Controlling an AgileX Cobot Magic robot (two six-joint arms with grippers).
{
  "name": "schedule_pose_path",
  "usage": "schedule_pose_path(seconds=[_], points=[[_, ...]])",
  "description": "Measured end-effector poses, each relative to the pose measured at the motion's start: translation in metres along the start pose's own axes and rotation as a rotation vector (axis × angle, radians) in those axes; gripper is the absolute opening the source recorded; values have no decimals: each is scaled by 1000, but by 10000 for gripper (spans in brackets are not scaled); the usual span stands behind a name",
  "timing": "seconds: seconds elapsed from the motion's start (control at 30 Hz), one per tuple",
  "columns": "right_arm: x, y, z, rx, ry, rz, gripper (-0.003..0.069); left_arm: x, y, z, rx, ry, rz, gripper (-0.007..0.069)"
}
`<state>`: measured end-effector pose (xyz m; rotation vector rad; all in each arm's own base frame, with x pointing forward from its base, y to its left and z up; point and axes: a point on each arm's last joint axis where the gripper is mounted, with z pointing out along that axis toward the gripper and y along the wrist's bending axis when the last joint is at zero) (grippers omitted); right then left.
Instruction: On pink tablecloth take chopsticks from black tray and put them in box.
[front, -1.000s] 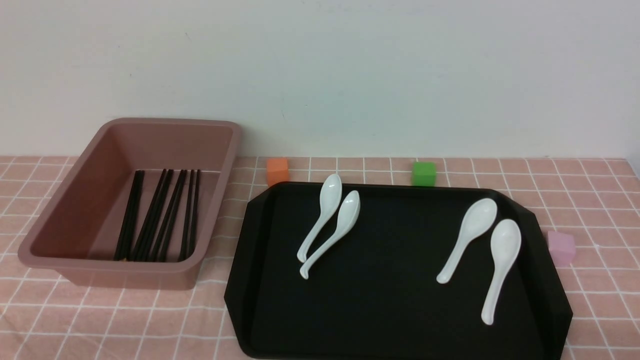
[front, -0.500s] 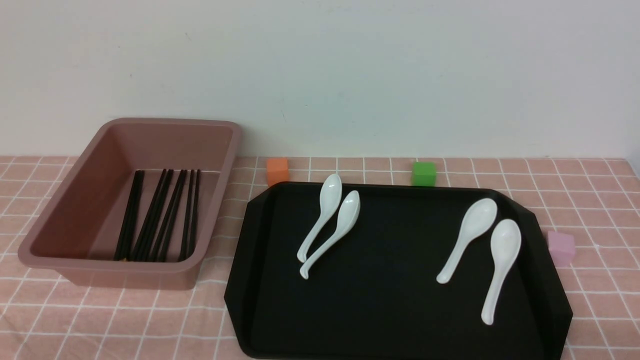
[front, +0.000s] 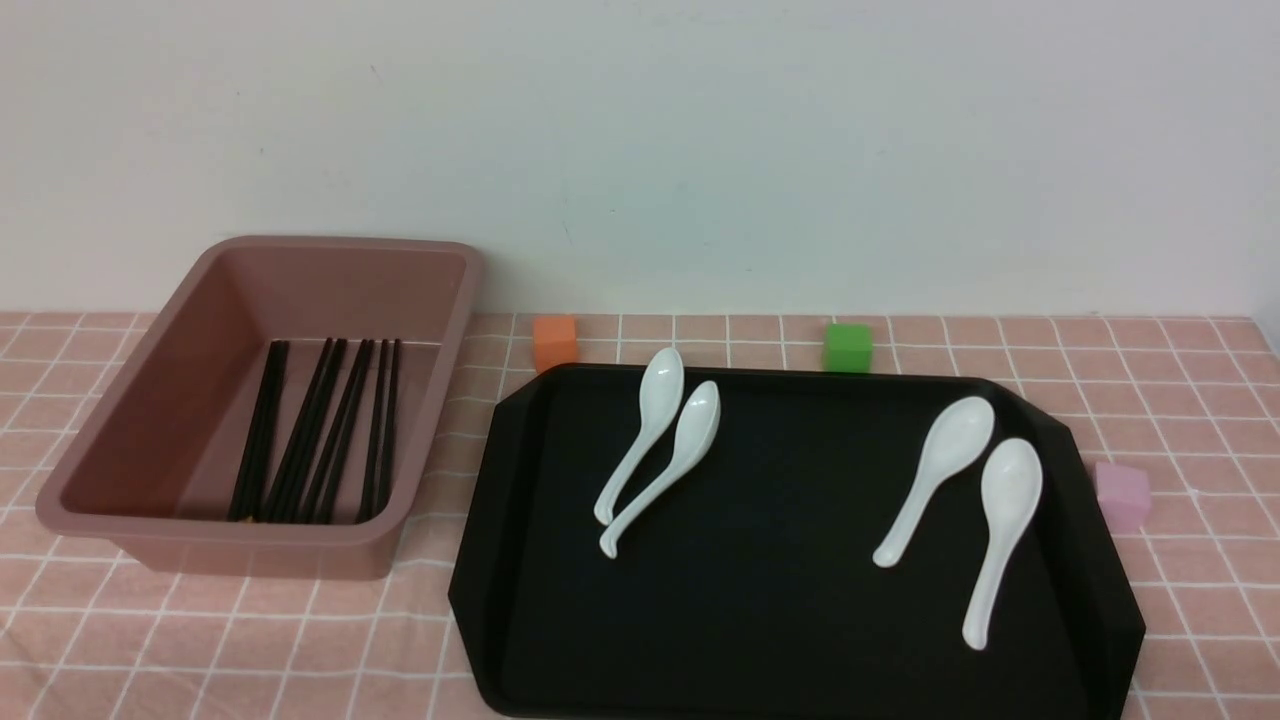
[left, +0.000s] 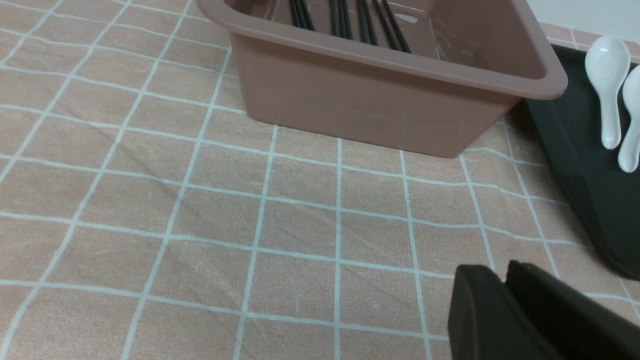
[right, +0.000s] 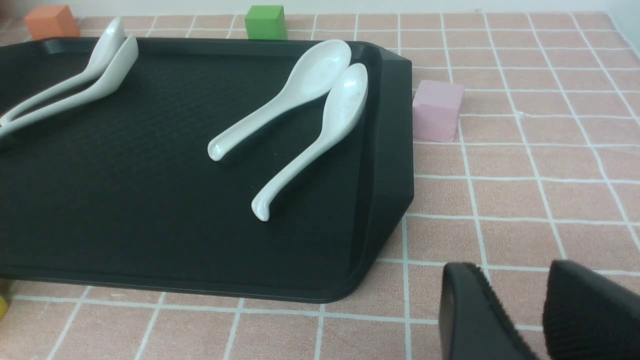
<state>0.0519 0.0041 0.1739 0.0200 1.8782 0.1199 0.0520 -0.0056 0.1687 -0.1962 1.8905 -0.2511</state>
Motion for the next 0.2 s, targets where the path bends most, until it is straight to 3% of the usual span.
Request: schedule_pose_path(seconds=[0.2], points=[[0, 0, 0, 0, 0, 0, 240, 0, 0, 0, 0, 0, 0, 95]])
